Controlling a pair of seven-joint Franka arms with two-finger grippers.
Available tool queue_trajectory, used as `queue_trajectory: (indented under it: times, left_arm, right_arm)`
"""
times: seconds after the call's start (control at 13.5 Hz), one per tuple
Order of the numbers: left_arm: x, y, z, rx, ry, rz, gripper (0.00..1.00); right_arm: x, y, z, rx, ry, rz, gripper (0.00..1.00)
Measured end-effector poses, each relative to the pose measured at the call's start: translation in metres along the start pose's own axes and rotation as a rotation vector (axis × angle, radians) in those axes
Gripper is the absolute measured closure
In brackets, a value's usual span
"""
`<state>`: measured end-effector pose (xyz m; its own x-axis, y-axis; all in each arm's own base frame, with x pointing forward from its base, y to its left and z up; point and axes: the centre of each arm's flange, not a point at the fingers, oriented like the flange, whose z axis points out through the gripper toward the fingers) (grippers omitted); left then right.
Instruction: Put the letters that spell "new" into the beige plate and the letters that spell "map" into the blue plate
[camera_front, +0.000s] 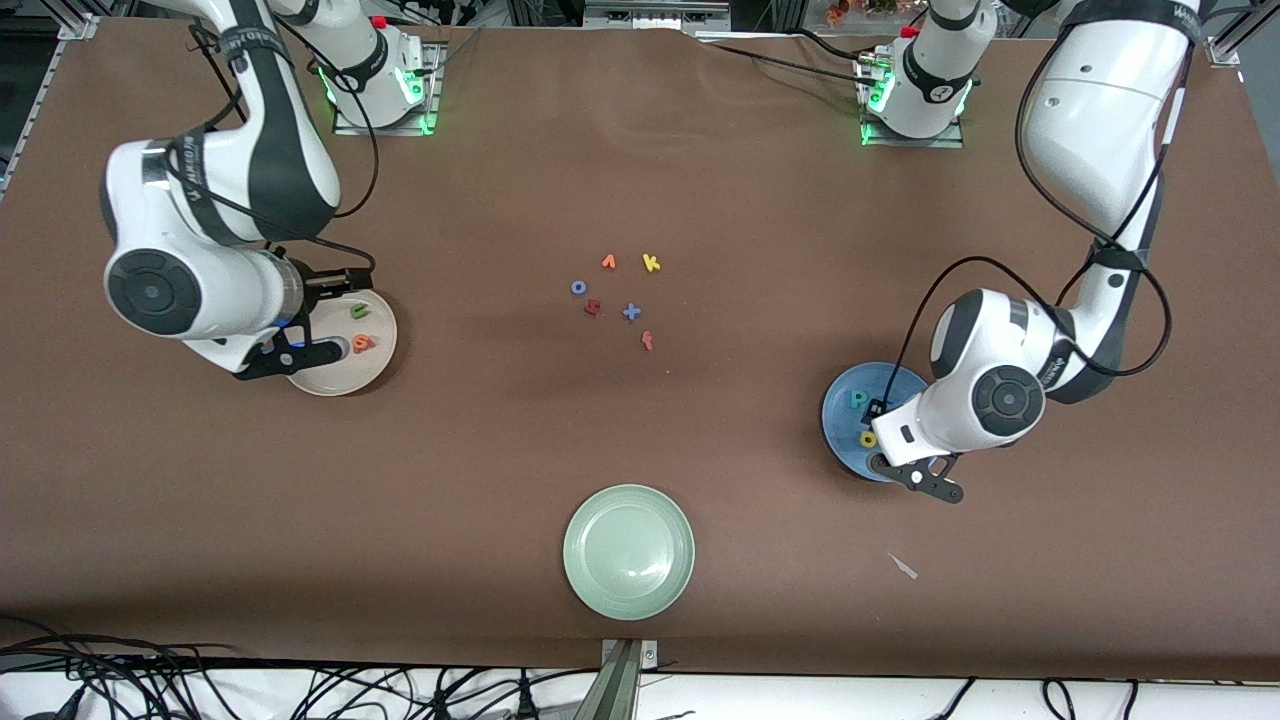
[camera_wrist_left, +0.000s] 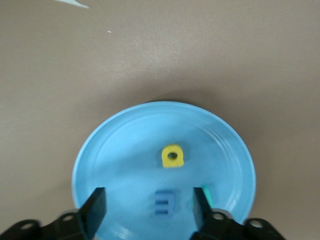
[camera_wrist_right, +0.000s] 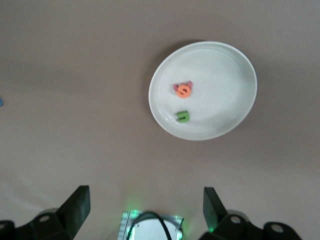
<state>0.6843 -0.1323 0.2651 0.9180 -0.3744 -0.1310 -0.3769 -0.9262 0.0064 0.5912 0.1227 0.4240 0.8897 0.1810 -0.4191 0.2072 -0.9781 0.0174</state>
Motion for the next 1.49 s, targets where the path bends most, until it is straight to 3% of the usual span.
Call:
queue_trajectory:
  times: [0.15, 0.37, 0.52, 0.67, 0.89, 1.19, 1.49]
  left_arm:
    - [-0.005, 0.007, -0.055, 0.012, 0.009, 0.007, 0.0]
    - [-0.021, 0.019, -0.149, 0.04, 0.063, 0.015, 0.0]
    - [-0.036, 0.018, -0.202, 0.056, 0.09, 0.003, 0.0]
    - [-0.051, 0.017, -0.246, 0.06, 0.127, -0.017, 0.0]
    - [-0.086, -0.003, -0.295, 0.023, 0.174, -0.119, 0.0]
    - [-0.148, -0.035, -0.308, 0.023, 0.126, -0.338, 0.0]
    - [-0.194, -0.056, -0.309, -0.002, 0.116, -0.431, 0.0]
  right_arm:
    - [-0.009, 0.01, -0.024, 0.012, 0.032, 0.011, 0.0]
    - [-0.039, 0.028, -0.064, 0.028, 0.124, 0.012, 0.0]
    - [-0.075, 0.046, -0.099, 0.025, 0.214, 0.033, 0.0]
    - [-0.108, 0.064, -0.119, 0.033, 0.264, 0.064, 0.0]
    - [-0.122, 0.088, -0.119, 0.046, 0.29, 0.108, 0.0]
    - [-0.126, 0.088, -0.123, 0.044, 0.307, 0.111, 0.0]
    - [-0.138, 0.1, -0.125, 0.051, 0.298, 0.133, 0.0]
